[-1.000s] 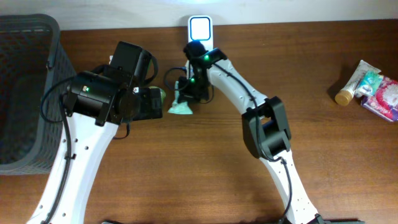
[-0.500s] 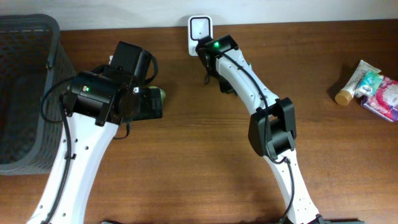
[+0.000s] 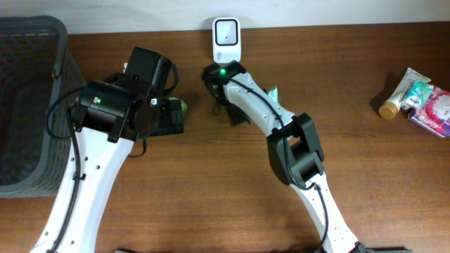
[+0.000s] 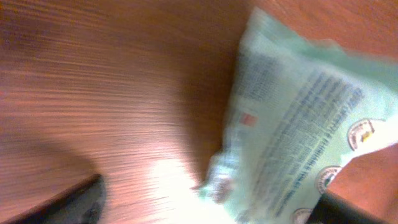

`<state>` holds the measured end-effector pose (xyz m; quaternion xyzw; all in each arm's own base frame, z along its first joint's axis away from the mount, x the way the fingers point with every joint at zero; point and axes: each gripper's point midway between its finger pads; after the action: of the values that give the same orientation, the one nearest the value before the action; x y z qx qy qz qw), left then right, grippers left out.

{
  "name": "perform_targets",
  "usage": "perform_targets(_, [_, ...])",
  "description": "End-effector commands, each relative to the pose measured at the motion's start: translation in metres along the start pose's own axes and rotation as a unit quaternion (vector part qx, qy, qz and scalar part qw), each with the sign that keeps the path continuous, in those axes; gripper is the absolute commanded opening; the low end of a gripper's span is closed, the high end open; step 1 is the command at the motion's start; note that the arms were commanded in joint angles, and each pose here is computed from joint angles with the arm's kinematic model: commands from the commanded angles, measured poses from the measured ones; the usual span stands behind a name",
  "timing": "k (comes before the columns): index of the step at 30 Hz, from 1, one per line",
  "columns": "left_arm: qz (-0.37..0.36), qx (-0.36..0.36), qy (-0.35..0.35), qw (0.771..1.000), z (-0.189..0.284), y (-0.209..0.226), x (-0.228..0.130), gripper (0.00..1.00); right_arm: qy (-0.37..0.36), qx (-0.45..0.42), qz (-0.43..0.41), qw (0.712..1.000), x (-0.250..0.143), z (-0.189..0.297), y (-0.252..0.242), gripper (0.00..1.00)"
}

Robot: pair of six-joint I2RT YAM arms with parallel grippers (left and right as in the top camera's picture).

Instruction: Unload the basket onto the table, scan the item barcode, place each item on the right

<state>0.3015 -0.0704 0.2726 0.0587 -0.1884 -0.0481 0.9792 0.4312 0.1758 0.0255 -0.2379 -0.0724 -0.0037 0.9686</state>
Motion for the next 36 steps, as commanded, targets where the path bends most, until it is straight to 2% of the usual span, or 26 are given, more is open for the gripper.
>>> perform_targets(1, [0.0,0.005,-0.001,1.0,0.0,0.002,0.0,0.99,-0.021,0.093,-0.007,0.995,0.015,0.049,0.016,0.99])
perform_targets(6, [0.0,0.005,-0.001,1.0,0.0,0.002,0.0,0.99,-0.01,0.105,-0.052,0.993,0.035,0.065,-0.037,0.99])
perform_targets(11, [0.0,0.005,-0.001,1.0,0.0,0.002,0.0,0.99,0.107,0.237,-0.046,0.964,0.025,0.041,-0.08,0.99])
perform_targets(17, [0.0,0.005,-0.001,1.0,0.0,0.002,0.0,0.99,0.176,0.396,-0.085,0.897,0.024,0.004,-0.129,0.99])
perform_targets(21, [0.0,0.005,-0.001,1.0,0.0,0.002,0.0,0.99,0.197,0.528,-0.062,0.824,0.01,-0.001,-0.123,1.0])
perform_targets(26, [0.0,0.005,-0.001,1.0,0.0,0.002,0.0,0.99,0.191,0.599,-0.081,0.773,0.012,-0.011,-0.1,0.95])
perform_targets(28, [0.0,0.005,-0.001,1.0,0.0,0.002,0.0,0.99,0.184,0.624,-0.093,0.754,0.017,-0.012,-0.091,0.88])
perform_targets(32, [0.0,0.005,-0.001,1.0,0.0,0.002,0.0,0.99,0.176,0.62,-0.105,0.757,0.022,-0.024,-0.086,0.82])
perform_targets(34, [0.0,0.005,-0.001,1.0,0.0,0.002,0.0,0.99,0.164,0.621,-0.102,0.76,0.026,-0.025,-0.085,0.64])
perform_targets(36, [0.0,0.005,-0.001,1.0,0.0,0.002,0.0,0.99,0.164,0.618,-0.119,0.76,0.032,-0.027,-0.085,0.58])
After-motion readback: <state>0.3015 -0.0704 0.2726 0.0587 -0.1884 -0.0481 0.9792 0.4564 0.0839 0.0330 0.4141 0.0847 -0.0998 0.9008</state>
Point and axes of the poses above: each gripper's point midway between its finger pads, its own z axis back along the fingers, its own y axis along the line the jaws close on, x = y × z, and after that the axes turned 11 degrees about -z, right-handed
